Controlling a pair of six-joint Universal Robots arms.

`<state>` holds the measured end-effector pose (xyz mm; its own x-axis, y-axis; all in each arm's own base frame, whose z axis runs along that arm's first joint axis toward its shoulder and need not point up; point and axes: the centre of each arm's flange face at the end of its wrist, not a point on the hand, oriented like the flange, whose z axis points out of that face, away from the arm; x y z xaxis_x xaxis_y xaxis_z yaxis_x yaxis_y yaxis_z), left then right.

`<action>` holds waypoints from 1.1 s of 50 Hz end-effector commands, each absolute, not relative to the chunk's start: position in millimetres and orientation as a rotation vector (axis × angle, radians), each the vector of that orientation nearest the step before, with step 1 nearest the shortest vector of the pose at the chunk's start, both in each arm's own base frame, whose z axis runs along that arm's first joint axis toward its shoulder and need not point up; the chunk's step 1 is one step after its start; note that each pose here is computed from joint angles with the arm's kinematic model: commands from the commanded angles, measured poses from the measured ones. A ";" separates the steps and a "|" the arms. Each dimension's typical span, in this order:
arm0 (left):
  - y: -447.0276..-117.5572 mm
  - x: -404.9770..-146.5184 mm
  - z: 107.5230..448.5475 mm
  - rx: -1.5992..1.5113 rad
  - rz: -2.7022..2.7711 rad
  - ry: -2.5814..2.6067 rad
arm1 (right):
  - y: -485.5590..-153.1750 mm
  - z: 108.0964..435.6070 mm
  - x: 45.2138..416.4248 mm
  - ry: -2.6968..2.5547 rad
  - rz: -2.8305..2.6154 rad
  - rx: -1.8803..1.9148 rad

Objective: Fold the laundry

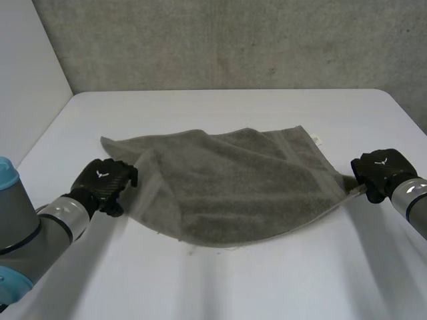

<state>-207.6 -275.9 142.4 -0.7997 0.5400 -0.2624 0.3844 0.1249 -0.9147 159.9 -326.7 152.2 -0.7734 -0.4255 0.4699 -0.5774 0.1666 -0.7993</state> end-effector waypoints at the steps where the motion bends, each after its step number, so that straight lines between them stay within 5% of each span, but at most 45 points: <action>1: -289.2 -207.6 127.5 -0.934 1.736 -2.278 | -324.8 150.7 161.4 -2.298 1.668 1.002; 17: -316.5 -211.7 111.5 -0.937 1.738 -2.280 | -322.1 144.2 163.4 -2.322 1.648 1.016; 55: -322.9 -212.4 103.5 -1.005 1.748 -2.285 | -321.1 137.3 164.1 -2.342 1.625 1.023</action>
